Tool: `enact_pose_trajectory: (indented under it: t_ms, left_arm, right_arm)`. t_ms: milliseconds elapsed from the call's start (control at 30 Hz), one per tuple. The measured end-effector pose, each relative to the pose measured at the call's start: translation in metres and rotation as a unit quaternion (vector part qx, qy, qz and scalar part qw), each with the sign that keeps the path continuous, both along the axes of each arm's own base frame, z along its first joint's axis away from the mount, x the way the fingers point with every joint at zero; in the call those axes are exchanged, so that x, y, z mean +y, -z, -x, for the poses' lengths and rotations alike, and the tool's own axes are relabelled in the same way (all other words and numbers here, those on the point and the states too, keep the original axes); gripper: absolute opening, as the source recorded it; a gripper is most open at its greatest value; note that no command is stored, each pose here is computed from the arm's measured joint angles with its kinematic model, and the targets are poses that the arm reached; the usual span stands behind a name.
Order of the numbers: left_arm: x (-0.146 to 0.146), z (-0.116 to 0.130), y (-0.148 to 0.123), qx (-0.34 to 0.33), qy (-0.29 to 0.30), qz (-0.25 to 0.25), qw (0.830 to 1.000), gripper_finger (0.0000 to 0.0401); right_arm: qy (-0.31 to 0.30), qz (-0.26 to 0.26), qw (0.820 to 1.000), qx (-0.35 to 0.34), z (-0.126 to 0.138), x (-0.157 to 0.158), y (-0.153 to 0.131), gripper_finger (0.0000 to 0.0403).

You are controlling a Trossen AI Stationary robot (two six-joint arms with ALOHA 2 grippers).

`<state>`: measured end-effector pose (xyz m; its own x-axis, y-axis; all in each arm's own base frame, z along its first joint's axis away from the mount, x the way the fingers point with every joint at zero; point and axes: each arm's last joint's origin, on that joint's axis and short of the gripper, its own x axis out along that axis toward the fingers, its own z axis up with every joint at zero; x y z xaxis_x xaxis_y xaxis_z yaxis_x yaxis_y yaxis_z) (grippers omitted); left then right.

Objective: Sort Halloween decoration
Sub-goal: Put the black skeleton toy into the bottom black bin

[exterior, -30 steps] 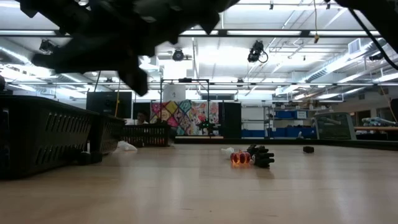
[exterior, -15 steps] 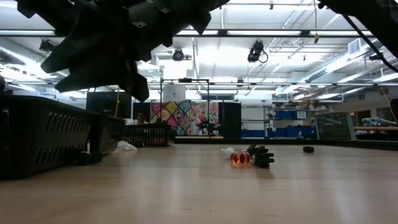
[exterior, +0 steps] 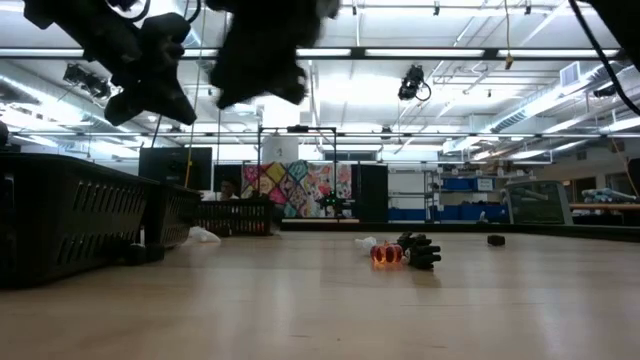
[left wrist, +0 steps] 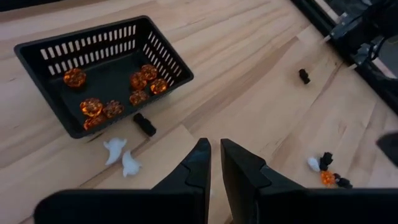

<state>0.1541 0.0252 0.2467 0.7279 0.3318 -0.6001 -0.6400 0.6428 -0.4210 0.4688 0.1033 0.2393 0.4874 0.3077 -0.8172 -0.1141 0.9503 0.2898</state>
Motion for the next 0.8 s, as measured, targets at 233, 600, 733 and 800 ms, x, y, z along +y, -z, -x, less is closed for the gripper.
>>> enact_pose_trajectory:
  t_ms: [233,600,733,800]
  left_arm:
    - [-0.001,0.001,0.001,0.007,0.013,0.011,1.0,0.0043]
    - [-0.001,0.001,0.001,0.006,0.013,0.012,1.0,0.0043]
    - [-0.001,0.001,0.001,0.006,0.013,0.011,1.0,0.0043]
    - [-0.001,0.001,0.001,0.007,0.014,0.01,1.0,0.0043]
  right_arm:
    - [0.031,0.007,0.997,0.065,0.067,-0.007,0.02,0.0123]
    - [0.207,0.095,0.967,0.113,0.189,-0.051,0.045,0.0147]
    - [0.174,0.058,0.976,0.115,0.207,-0.066,0.046,0.0171]
    - [0.127,0.047,0.986,0.102,0.207,-0.064,0.046,0.0184]
